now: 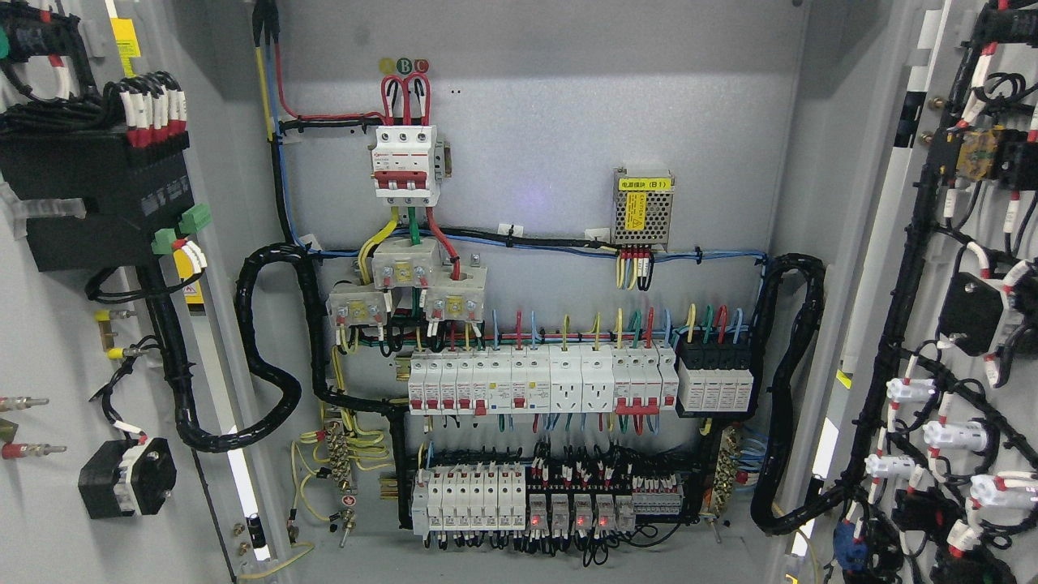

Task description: Open door with both hands

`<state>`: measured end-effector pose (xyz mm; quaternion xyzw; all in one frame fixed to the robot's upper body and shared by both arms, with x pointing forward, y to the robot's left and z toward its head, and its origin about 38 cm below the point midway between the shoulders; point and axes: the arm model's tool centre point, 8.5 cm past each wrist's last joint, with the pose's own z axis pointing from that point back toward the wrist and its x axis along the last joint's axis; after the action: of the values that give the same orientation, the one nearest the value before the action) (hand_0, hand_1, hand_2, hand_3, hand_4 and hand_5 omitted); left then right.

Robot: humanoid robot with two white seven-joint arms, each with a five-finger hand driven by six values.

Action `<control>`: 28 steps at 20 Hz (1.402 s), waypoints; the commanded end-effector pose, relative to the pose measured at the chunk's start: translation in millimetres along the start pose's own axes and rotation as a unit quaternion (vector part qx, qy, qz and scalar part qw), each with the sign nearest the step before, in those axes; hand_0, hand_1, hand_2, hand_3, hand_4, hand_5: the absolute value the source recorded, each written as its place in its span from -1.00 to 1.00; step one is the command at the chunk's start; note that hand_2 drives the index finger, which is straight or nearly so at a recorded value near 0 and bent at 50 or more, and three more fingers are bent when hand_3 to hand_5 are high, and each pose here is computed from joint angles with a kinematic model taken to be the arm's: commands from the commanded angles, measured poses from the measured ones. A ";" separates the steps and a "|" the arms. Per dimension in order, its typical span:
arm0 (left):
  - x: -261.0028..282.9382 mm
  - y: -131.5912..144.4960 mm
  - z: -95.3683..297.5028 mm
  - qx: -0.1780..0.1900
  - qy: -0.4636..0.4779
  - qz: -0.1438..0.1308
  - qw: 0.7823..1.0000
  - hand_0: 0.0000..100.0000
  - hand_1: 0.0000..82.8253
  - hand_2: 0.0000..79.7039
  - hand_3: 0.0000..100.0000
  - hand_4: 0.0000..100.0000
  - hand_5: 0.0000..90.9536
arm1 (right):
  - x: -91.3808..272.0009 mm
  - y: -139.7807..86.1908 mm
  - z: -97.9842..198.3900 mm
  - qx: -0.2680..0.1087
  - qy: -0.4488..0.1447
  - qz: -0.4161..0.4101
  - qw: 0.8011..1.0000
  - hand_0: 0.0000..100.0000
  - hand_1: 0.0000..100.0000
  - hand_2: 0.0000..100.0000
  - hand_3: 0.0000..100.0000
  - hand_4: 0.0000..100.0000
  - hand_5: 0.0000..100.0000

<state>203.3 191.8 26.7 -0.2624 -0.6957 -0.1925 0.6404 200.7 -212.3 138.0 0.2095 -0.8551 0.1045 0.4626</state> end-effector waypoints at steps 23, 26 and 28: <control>156.1 117.6 82.5 0.111 -0.166 -0.145 0.969 -0.76 0.34 -1.00 -1.00 -1.00 -1.00 | 44.6 -49.4 -19.2 -0.017 -0.079 0.082 0.993 -1.00 0.00 -0.92 -1.00 -1.00 -1.00; 158.2 120.2 89.2 0.100 -0.159 -0.147 0.971 -0.76 0.34 -1.00 -1.00 -1.00 -1.00 | 43.0 -53.2 -20.4 -0.025 -0.076 0.066 0.995 -1.00 0.00 -0.92 -1.00 -1.00 -1.00; 162.3 125.7 100.4 0.103 -0.163 -0.134 0.972 -0.76 0.34 -1.00 -1.00 -1.00 -1.00 | 44.7 -56.6 -25.7 -0.029 -0.085 0.060 0.994 -1.00 0.00 -0.92 -1.00 -1.00 -1.00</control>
<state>205.7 317.2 141.0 -0.1832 -0.8151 -0.1700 0.5226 216.1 -260.3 181.0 0.1467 -0.9005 0.1008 0.3968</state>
